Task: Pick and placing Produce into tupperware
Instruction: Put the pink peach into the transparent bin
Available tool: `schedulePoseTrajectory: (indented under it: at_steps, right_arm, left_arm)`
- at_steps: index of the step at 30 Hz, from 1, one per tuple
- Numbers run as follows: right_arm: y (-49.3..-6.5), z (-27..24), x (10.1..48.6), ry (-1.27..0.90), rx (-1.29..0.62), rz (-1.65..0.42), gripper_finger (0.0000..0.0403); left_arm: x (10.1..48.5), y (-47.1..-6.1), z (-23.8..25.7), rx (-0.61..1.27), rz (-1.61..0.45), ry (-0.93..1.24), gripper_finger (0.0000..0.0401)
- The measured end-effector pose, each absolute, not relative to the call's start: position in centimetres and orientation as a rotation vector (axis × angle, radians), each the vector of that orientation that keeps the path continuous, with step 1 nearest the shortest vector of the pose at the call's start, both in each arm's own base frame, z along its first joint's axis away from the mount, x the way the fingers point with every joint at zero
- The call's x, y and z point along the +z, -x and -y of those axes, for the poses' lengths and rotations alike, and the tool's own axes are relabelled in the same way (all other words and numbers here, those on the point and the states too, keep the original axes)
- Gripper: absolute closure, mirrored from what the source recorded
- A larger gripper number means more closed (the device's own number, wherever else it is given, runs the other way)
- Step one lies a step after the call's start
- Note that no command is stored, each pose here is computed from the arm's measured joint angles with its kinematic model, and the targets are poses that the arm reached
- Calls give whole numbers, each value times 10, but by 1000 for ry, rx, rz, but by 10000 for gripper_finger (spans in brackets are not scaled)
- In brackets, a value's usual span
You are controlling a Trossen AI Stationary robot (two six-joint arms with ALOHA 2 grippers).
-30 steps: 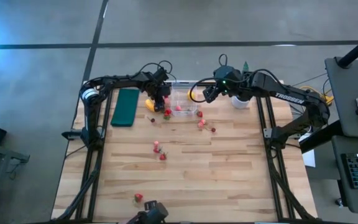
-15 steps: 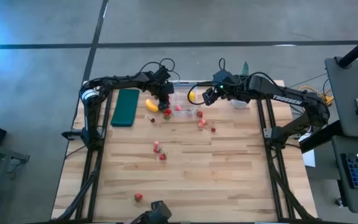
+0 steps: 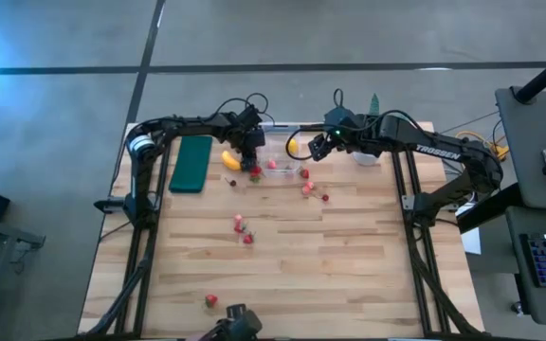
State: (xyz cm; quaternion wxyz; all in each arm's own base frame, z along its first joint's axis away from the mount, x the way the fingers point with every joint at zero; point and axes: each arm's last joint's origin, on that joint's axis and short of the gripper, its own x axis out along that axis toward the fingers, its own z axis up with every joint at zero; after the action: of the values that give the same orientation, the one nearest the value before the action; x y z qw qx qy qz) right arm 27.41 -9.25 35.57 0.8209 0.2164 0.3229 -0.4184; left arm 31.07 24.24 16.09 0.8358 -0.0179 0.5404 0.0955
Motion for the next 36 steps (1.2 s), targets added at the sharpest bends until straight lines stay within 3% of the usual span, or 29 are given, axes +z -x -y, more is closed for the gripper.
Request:
schedulePoseTrajectory:
  at_steps: [7, 14, 36]
  right_arm:
    - [-274, 93, 356, -461, -891, -687, 136]
    - [-274, 93, 356, -461, -890, -686, 140]
    - [-274, 93, 356, -451, -895, -685, 139]
  left_arm:
    - [170, -301, -239, 207, -1192, 67, 233]
    - [168, -294, -234, 219, -1225, 250, 233]
    - [173, -286, -230, 223, -1237, 259, 202]
